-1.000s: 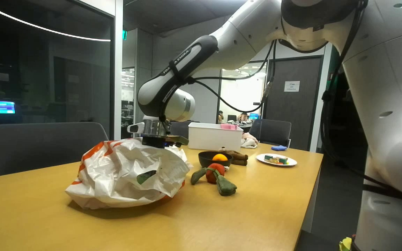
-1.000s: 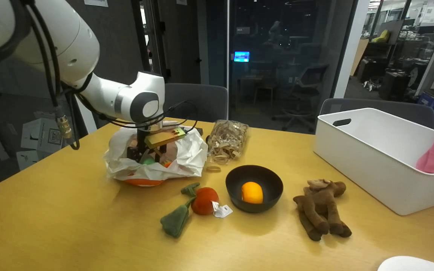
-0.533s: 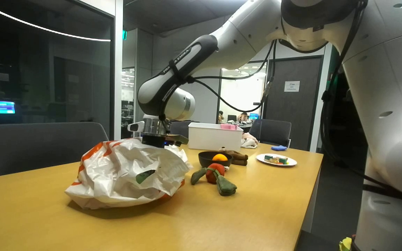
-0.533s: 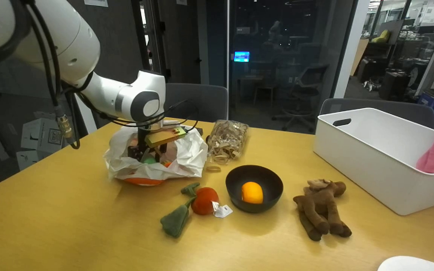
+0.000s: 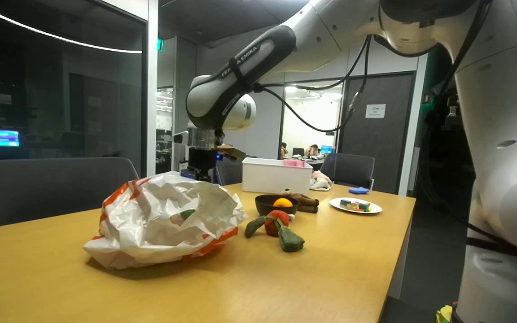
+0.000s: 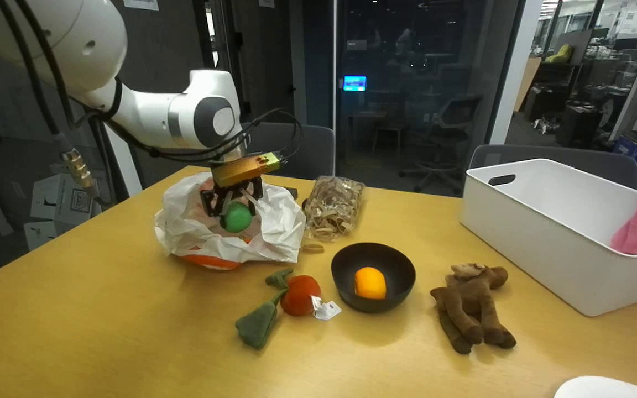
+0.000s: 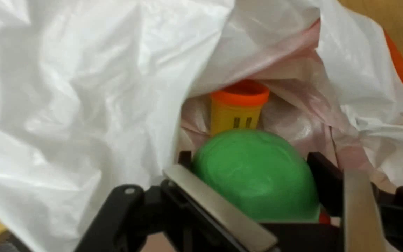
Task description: Put the orange and apple in the black bowl.
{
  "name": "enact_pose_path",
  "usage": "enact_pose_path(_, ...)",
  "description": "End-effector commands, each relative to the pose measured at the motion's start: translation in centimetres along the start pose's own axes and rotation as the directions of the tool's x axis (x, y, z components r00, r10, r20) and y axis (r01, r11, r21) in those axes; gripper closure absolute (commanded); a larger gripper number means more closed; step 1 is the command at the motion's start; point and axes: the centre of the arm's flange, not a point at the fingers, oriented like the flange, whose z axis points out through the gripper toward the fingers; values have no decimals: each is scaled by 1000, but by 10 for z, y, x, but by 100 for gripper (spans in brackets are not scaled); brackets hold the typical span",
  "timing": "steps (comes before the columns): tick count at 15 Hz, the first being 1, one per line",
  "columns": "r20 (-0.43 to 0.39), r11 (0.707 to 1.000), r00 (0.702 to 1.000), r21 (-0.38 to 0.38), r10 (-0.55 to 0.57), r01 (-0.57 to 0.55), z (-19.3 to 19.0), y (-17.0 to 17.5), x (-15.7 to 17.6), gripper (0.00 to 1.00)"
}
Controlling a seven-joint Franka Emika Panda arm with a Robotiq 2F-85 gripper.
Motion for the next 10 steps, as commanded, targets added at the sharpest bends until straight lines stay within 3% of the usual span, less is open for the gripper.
enact_pose_path(1,83,989,992,-119,96,-86,-43,-2,-12,43)
enact_pose_path(3,84,971,981,-175,178,-161,-65,0,-27,43)
enact_pose_path(5,35,938,958,-216,284,-270,-93,2,-45,43)
enact_pose_path(8,-48,893,910,-177,412,-414,-131,0,-70,43)
enact_pose_path(10,-87,846,864,-174,497,-504,-149,0,-95,43)
